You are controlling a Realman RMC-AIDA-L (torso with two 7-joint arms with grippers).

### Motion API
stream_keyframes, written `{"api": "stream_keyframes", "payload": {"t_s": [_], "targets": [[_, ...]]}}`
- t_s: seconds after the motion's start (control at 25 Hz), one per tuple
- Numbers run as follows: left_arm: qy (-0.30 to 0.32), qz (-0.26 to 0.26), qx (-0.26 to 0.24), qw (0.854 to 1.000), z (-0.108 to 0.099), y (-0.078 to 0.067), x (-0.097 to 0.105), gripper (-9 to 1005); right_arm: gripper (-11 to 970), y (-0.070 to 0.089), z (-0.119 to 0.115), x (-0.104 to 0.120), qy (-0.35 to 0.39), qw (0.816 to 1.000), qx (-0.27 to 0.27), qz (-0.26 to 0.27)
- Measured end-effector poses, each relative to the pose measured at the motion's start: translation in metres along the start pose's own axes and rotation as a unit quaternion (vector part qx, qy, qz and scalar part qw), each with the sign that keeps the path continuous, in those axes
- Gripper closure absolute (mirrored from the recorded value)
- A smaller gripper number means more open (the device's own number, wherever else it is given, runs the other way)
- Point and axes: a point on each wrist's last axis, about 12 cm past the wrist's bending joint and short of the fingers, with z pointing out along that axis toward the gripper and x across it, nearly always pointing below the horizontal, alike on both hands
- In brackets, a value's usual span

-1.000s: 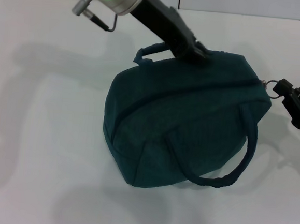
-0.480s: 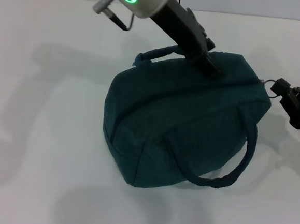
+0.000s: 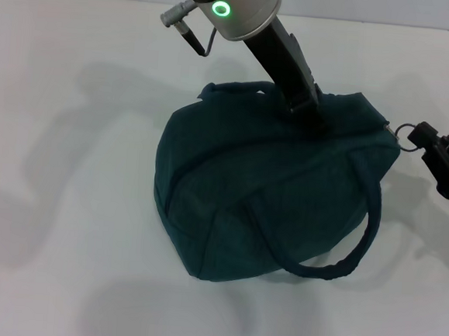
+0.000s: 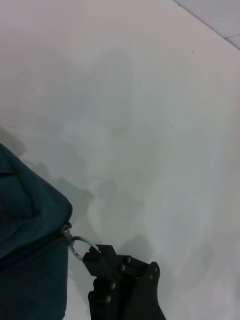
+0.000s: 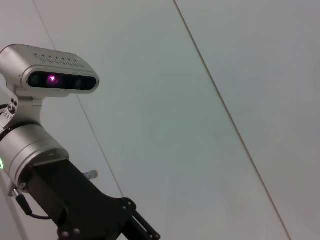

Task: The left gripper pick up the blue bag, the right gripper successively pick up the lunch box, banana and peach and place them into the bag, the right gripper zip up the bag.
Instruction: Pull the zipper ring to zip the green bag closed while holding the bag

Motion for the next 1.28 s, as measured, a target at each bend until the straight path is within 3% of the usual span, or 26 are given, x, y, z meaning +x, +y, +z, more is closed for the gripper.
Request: {"api": "stream_keyframes", "payload": {"t_s": [0.08, 0.28, 0.4, 1.28], "targets": [[0.001, 0.001, 0.0, 1.0, 0.0, 0.0, 0.0, 348, 943, 0.0, -0.001, 0.001, 0.0, 1.0, 0.002, 0.002], [0.002, -0.001, 0.004, 1.0, 0.0, -0.001, 0.002, 559, 943, 0.0, -0.004, 0.002, 0.002, 1.0, 0.006, 0.004], [0.0, -0.002, 0.009, 1.0, 0.0, -0.002, 0.003, 781, 942, -0.001, -0.005, 0.003, 0.003, 1.0, 0.01, 0.005], [-0.035, -0.014, 0.042, 0.998, -0.016, -0.006, 0.014, 879, 942, -0.014, -0.004, 0.008, 0.03, 0.998, 0.059, 0.005]]}}
